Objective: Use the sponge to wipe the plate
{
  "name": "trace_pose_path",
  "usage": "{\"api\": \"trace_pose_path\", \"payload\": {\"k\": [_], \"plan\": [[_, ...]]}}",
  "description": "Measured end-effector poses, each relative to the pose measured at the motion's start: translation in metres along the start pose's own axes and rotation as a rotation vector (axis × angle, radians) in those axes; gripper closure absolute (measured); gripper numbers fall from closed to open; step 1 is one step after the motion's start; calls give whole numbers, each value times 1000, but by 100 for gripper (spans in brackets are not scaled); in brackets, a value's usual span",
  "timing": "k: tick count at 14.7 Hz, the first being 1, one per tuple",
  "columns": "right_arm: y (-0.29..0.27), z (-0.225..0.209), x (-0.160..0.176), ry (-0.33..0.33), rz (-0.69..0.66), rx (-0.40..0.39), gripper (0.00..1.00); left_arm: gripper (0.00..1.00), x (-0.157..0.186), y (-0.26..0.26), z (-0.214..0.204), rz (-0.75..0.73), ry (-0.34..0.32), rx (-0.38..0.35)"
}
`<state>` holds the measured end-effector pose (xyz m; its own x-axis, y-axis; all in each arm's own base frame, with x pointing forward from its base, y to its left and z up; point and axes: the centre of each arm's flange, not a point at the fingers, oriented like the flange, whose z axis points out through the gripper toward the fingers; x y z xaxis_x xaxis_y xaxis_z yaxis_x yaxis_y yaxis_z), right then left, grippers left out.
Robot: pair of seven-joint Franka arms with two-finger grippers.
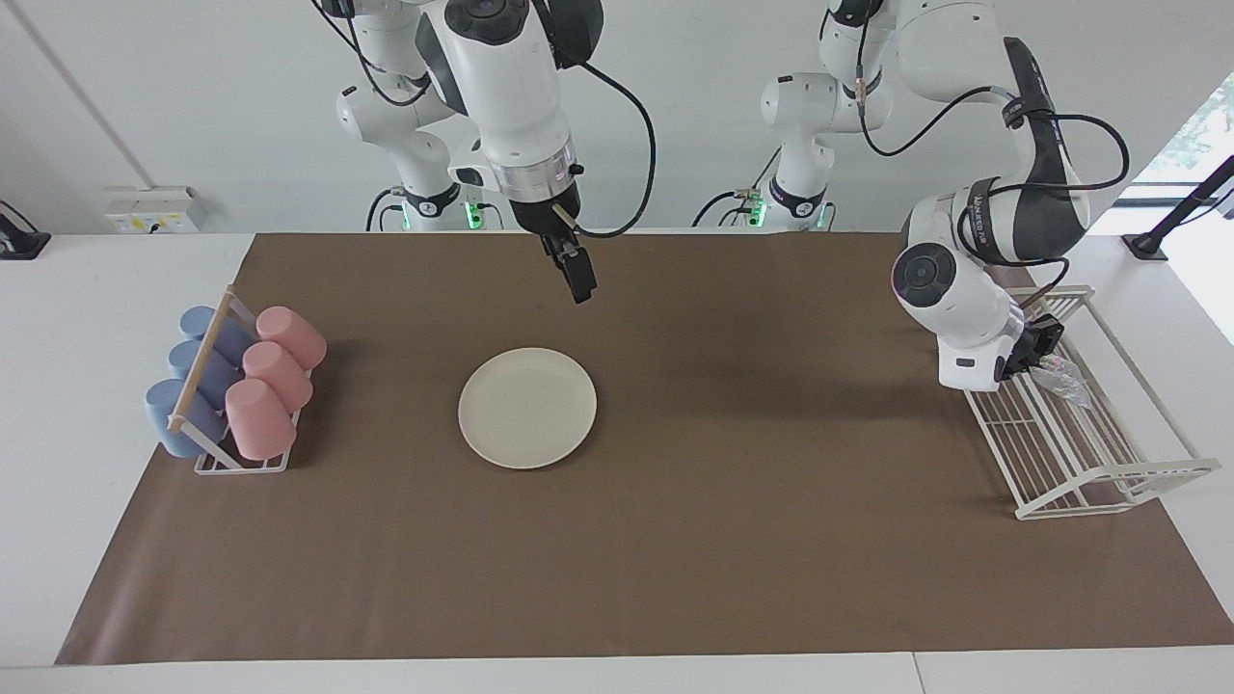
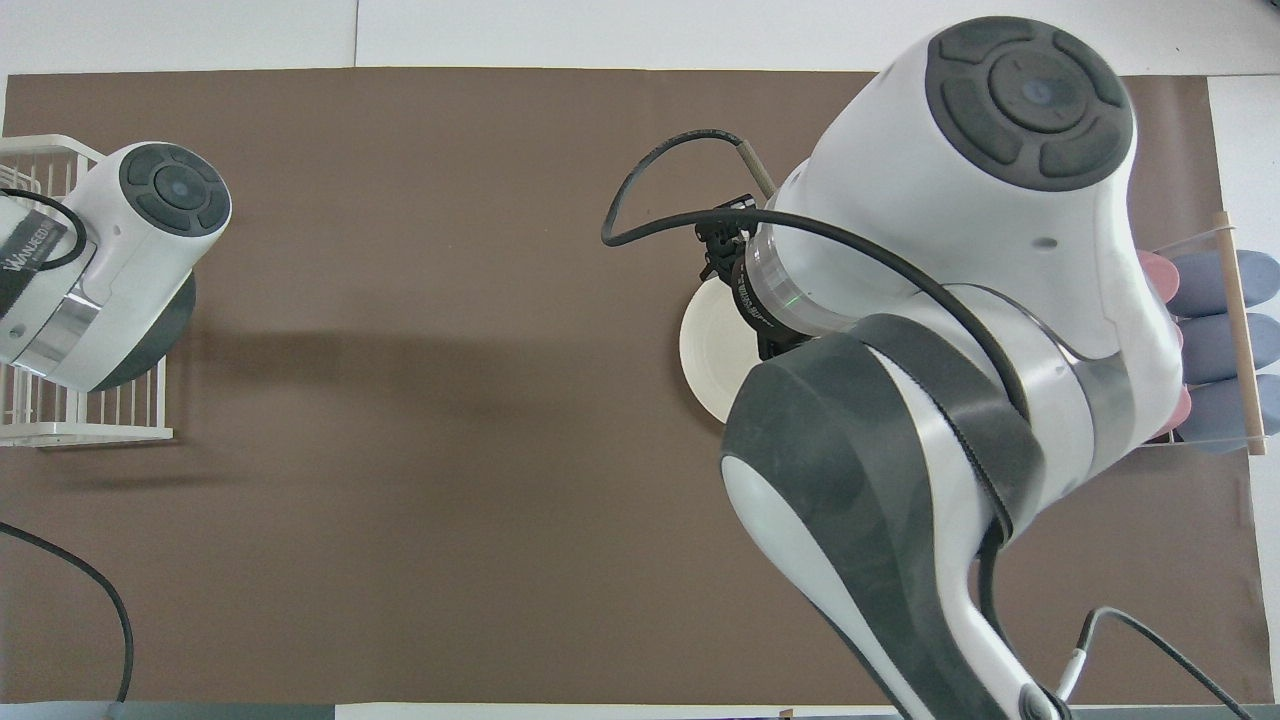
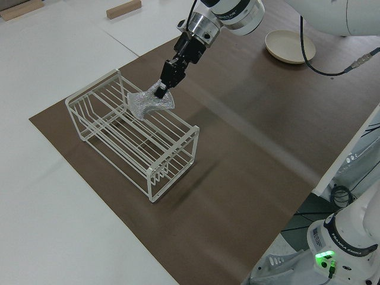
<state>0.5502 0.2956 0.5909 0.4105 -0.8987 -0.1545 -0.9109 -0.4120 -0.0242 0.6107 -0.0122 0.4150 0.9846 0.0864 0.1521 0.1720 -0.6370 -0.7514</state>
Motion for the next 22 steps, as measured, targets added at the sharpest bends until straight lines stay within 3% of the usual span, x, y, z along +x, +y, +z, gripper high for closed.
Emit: {"api": "trace_pose_path", "payload": {"k": [3,5,8,13,16,20,22], "plan": [[1,6,-6,-6,-7,-1,0,95,9,-13,-14,-36,18,-19],[-1,8,-7,-9,37,21,0,95,18,-28,-34,-80,-5,-101],[-5,9,-24,-20,201,67,3,95,24,-59,-72,-123,-97,-254],[-7,18,-67,-28,335,60,0,95,16,-83,-121,-185,-278,-589],[-28,22,-85,-23,414,53,0,95,13,-104,-123,-239,-395,-823],[-38,28,-116,4,400,27,0,95,10,-135,-121,-260,-507,-1159],[-32,32,-138,22,379,20,0,95,6,-136,-123,-244,-550,-1294]]}}
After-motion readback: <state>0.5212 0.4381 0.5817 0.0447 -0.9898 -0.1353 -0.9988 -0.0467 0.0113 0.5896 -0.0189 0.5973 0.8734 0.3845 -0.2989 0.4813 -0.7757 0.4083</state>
